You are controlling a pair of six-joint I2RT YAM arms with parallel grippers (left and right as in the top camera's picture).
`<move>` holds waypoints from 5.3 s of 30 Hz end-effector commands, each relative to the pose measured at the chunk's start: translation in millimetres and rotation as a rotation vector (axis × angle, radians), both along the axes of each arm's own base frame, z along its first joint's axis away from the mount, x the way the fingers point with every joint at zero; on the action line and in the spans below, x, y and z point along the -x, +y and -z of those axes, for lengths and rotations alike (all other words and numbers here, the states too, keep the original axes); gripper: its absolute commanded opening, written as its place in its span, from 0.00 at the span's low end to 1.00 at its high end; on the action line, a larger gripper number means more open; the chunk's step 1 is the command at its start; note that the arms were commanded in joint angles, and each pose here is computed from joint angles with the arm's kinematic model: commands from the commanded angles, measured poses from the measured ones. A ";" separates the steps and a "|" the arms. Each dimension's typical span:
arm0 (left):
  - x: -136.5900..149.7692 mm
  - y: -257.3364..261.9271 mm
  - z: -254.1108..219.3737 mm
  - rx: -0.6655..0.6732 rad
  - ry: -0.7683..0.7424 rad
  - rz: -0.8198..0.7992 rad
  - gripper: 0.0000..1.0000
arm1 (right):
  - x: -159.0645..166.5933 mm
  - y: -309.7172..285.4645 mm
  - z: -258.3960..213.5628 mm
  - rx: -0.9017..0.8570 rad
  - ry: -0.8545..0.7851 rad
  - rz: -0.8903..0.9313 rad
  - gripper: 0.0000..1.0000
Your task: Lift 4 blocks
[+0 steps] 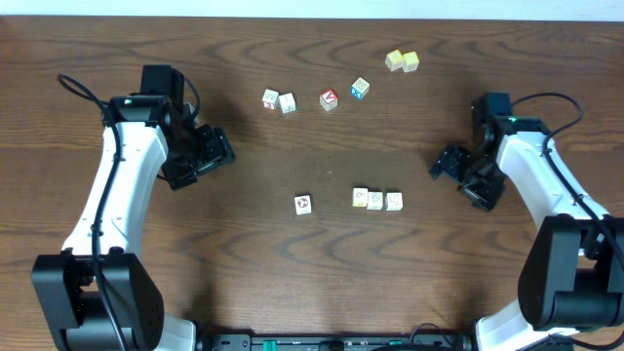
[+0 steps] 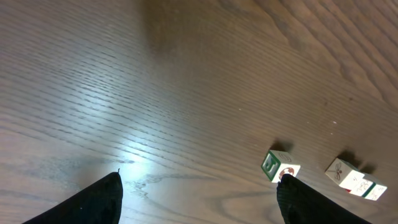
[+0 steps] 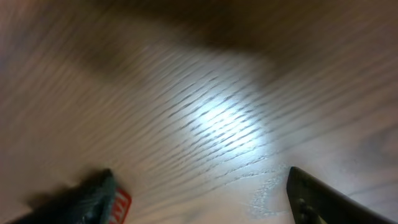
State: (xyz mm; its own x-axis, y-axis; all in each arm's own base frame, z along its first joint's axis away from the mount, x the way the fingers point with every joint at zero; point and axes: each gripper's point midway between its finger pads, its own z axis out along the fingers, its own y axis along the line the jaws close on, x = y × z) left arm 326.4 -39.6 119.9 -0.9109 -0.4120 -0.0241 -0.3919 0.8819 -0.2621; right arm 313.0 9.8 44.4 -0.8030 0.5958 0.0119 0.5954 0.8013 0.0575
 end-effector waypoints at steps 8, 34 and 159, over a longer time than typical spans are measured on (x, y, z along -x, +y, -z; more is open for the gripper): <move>1.0 -29.3 0.5 0.019 -0.015 0.074 0.79 | -0.4 21.8 -4.5 0.006 -0.026 -0.102 0.03; 43.0 -99.2 80.8 -0.057 0.298 0.147 0.13 | -8.5 9.5 -4.8 0.078 -0.057 -0.097 0.62; 71.4 -223.7 130.6 0.072 0.035 0.268 0.07 | -5.0 9.3 -4.5 0.078 -0.043 -0.098 0.71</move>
State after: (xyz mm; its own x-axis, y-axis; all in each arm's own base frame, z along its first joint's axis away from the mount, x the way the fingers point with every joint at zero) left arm 256.5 -269.7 -0.4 -0.9886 -0.1476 0.0313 -0.1491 0.9248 -0.3501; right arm 318.6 19.1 44.3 -0.8532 0.5192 -0.0496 0.5191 0.8546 0.0165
